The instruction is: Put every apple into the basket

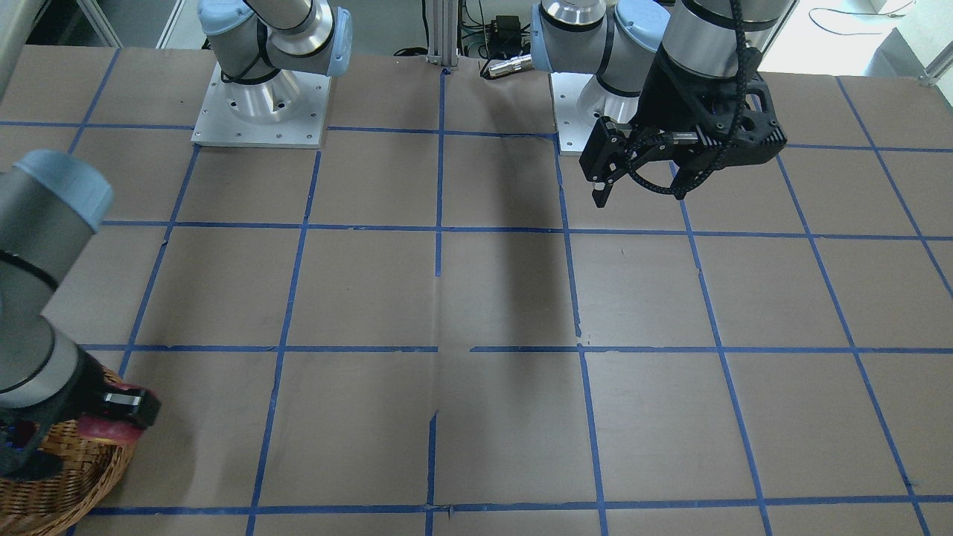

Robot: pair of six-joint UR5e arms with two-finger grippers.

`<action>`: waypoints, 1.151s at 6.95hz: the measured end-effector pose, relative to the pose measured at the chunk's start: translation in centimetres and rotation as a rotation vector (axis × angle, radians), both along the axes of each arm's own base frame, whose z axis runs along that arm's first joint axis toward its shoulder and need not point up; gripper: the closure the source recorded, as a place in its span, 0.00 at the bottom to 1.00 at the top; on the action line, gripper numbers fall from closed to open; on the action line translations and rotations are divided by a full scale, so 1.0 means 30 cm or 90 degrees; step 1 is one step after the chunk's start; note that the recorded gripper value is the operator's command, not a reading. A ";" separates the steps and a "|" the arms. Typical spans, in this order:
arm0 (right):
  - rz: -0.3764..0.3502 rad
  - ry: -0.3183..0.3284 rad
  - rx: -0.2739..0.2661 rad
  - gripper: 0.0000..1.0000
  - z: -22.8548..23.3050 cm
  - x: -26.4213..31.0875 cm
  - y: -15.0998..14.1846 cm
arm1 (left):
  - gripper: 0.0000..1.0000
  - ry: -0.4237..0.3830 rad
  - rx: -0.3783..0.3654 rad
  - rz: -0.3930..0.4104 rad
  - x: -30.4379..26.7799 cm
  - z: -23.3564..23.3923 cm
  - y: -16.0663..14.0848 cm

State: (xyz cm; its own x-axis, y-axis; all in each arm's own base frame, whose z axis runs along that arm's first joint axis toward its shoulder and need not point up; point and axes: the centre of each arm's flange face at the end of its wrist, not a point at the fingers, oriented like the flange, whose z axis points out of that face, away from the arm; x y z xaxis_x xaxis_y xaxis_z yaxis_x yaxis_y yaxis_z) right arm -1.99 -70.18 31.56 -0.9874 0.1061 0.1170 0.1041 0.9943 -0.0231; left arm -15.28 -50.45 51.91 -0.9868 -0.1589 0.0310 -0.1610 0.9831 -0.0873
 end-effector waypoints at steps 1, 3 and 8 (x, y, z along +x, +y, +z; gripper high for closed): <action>0.000 0.005 0.009 0.90 -0.040 -0.140 -0.009 | 0.00 0.000 -0.001 0.001 0.002 0.002 0.000; -0.006 0.008 0.005 0.00 -0.115 -0.240 -0.029 | 0.00 0.000 -0.001 0.002 0.007 0.003 0.000; -0.012 -0.007 0.013 0.00 0.072 -0.162 0.045 | 0.00 0.001 -0.002 0.005 0.012 0.006 0.001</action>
State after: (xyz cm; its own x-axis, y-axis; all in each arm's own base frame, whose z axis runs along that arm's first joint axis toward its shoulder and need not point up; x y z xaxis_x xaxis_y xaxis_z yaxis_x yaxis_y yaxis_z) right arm -6.85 -68.82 33.73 -0.9866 0.1222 0.1079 0.1228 0.9924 -0.0012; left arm -14.91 -50.41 52.09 -0.9856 -0.1659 0.0329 -0.1682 0.9817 -0.0895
